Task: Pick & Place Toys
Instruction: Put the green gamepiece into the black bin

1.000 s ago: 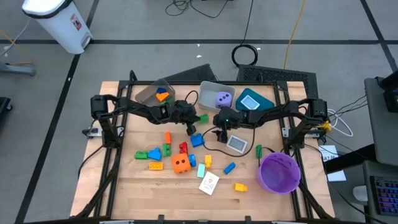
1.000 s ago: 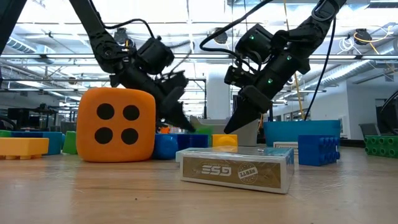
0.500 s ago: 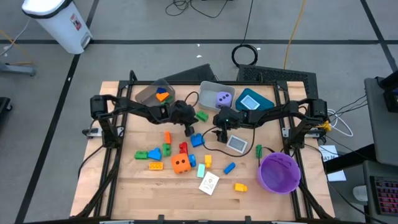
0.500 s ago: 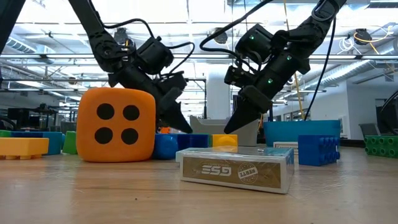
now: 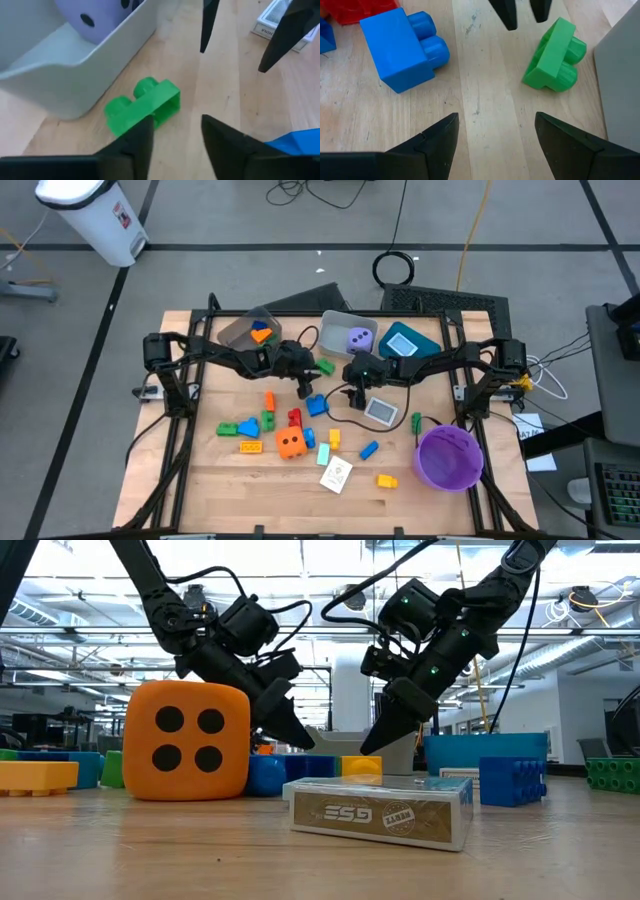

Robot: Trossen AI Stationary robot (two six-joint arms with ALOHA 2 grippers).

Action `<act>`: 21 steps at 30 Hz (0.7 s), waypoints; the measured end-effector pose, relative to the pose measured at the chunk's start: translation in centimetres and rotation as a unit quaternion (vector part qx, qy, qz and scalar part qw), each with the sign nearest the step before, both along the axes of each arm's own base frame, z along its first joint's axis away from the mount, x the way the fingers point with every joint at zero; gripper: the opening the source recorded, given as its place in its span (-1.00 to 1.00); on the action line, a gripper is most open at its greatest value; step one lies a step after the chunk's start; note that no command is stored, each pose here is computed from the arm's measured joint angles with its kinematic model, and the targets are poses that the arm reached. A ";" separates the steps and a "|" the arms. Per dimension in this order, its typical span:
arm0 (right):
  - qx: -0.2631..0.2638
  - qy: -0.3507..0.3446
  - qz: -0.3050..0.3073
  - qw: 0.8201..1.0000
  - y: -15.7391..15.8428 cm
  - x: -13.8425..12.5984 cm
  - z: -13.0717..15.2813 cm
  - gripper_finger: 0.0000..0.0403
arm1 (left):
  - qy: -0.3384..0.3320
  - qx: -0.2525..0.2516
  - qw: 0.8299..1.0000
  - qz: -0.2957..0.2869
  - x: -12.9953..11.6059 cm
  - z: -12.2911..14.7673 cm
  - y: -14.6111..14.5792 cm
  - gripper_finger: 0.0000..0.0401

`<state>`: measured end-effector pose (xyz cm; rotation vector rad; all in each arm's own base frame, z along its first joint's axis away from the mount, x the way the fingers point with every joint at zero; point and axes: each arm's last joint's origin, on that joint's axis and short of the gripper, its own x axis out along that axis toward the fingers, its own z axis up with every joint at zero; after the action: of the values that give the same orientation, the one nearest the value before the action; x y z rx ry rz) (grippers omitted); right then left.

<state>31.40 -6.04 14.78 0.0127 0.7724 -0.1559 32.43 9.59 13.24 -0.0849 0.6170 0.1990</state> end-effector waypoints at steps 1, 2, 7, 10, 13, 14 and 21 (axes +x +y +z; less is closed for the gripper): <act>0.000 0.000 0.000 1.000 0.0 0.0 0.0 0.26 | 0.001 0.006 1.000 -0.004 0.0 0.0 0.0 -0.20; 0.000 0.000 0.000 1.000 0.0 0.0 0.0 0.26 | 0.000 0.014 1.000 -0.009 0.0 0.0 0.0 -0.12; -0.001 -0.005 0.000 1.000 0.0 0.1 0.1 0.26 | -0.024 0.054 0.998 -0.029 0.4 0.6 0.1 0.19; -0.002 -0.008 0.000 1.000 0.0 0.1 0.1 0.26 | -0.024 0.064 0.997 -0.033 0.9 1.2 0.5 0.28; -0.002 -0.009 0.000 1.000 0.0 0.1 0.1 0.26 | -0.018 0.077 0.996 -0.038 1.8 2.0 1.1 0.30; -0.002 -0.009 0.000 1.000 0.0 0.1 0.1 0.26 | -0.011 0.079 0.996 -0.040 2.1 2.1 1.3 0.29; -0.001 -0.007 0.000 1.000 0.0 0.1 0.1 0.26 | 0.017 0.062 0.997 -0.035 3.9 2.0 2.9 0.22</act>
<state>31.49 -6.06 14.87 0.0109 0.7587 -0.1565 36.32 12.50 15.25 0.0610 0.6393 0.1702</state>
